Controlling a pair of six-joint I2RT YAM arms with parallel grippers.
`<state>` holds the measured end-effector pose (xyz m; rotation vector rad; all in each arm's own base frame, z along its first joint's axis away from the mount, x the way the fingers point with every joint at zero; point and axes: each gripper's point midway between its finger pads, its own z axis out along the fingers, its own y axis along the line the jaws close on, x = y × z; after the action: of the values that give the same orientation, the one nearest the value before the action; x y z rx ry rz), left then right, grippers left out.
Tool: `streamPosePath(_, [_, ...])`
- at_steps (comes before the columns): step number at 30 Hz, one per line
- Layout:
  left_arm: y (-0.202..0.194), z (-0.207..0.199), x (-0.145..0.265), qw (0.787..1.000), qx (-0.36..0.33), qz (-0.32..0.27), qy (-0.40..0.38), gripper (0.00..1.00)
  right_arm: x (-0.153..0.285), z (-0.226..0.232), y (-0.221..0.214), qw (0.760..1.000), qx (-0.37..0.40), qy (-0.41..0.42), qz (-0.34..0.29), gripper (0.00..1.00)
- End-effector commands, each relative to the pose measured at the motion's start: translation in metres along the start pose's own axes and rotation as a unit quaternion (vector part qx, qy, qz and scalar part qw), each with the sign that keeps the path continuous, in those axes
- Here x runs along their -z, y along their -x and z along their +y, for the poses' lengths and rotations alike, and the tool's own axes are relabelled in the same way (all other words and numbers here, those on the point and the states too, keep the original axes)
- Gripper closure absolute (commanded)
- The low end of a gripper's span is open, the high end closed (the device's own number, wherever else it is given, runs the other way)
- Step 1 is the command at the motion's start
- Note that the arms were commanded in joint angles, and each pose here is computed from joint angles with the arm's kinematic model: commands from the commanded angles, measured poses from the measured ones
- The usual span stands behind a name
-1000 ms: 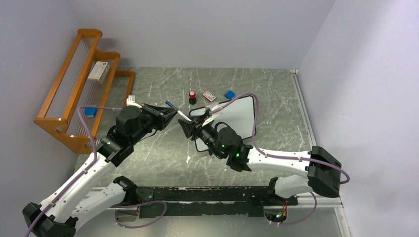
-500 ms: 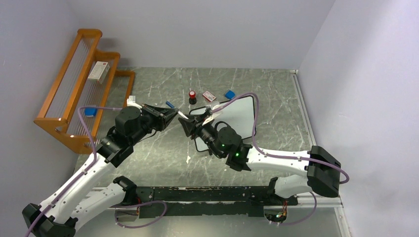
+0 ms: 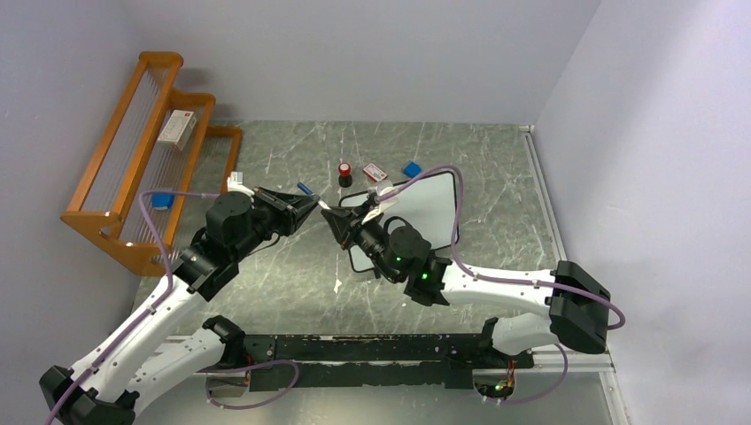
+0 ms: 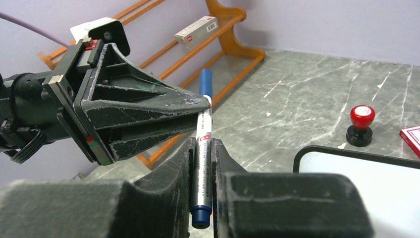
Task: Write a sentence on the whiteboard
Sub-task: Open the whiteboard marker at the center of the board.
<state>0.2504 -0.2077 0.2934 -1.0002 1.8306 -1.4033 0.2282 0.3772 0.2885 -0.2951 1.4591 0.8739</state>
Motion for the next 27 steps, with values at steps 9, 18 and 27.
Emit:
streamPosePath(9, [0.028, -0.003, 0.009, 0.973, -0.221, -0.071, -0.009, 0.48, 0.016, -0.001, 0.025, 0.999, 0.007, 0.023, 0.043, 1.00])
streamPosePath(18, [0.015, -0.030, 0.011, 0.848, -0.526, -0.012, -0.063, 0.03, 0.040, -0.020, 0.045, 0.994, 0.015, 0.043, 0.097, 1.00])
streamPosePath(27, [-0.010, -0.041, 0.016, 0.697, -0.698, 0.059, -0.152, 0.02, 0.062, -0.038, 0.062, 0.985, 0.025, 0.077, 0.153, 1.00])
